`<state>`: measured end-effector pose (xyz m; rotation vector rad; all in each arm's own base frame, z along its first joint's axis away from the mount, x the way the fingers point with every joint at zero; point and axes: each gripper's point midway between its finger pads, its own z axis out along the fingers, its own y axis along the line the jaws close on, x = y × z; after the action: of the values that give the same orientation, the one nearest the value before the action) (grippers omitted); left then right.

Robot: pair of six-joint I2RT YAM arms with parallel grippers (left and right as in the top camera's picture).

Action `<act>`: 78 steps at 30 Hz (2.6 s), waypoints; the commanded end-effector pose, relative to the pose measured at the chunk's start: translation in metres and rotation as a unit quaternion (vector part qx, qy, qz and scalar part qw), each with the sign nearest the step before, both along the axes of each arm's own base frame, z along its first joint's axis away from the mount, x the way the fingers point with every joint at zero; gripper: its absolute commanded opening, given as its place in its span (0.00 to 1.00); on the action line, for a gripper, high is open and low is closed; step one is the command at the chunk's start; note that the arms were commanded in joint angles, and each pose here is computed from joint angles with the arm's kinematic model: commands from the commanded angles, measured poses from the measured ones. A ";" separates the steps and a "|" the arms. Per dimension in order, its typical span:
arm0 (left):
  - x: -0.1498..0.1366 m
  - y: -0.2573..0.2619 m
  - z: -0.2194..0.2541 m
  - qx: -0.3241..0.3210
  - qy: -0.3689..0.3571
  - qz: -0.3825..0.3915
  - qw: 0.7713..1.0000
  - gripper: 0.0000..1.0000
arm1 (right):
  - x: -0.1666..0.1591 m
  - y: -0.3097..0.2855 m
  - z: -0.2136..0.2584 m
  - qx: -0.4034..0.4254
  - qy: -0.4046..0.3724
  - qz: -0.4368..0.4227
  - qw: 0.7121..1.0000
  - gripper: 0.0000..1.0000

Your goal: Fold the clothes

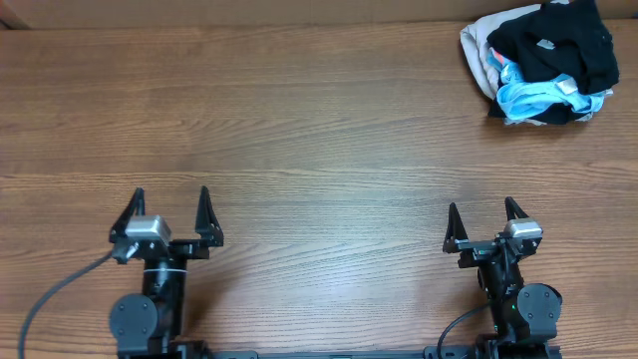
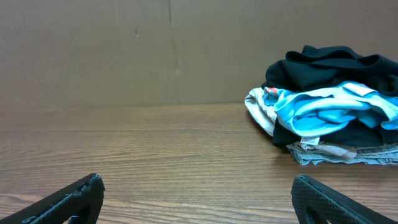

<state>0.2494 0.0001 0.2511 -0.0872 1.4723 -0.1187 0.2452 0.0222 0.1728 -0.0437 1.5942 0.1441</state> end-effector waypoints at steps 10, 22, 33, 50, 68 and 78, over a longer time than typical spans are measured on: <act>-0.003 0.002 -0.075 -0.004 0.046 0.006 0.999 1.00 | 0.000 0.000 -0.002 0.002 -0.001 -0.002 1.000 1.00; -0.003 0.003 -0.095 -0.002 0.087 0.010 0.996 1.00 | 0.000 0.000 -0.002 0.002 -0.001 -0.002 1.000 1.00; -0.003 0.003 -0.095 -0.002 0.087 0.010 0.996 1.00 | 0.000 0.000 -0.002 0.002 -0.001 -0.002 1.000 1.00; -0.003 0.003 -0.095 -0.002 0.086 0.010 0.996 1.00 | 0.000 0.000 -0.002 0.002 -0.001 -0.002 1.000 1.00; -0.003 0.003 -0.095 -0.002 0.086 0.010 0.996 1.00 | 0.000 0.000 -0.002 0.002 -0.001 -0.002 1.000 1.00; -0.003 0.003 -0.095 -0.002 0.087 0.010 0.996 1.00 | 0.000 0.000 -0.002 0.002 -0.001 -0.002 1.000 1.00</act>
<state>0.2465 0.0016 0.1555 -0.1202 1.6503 -0.1184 0.2453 0.0221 0.1728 -0.0431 1.5942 0.1435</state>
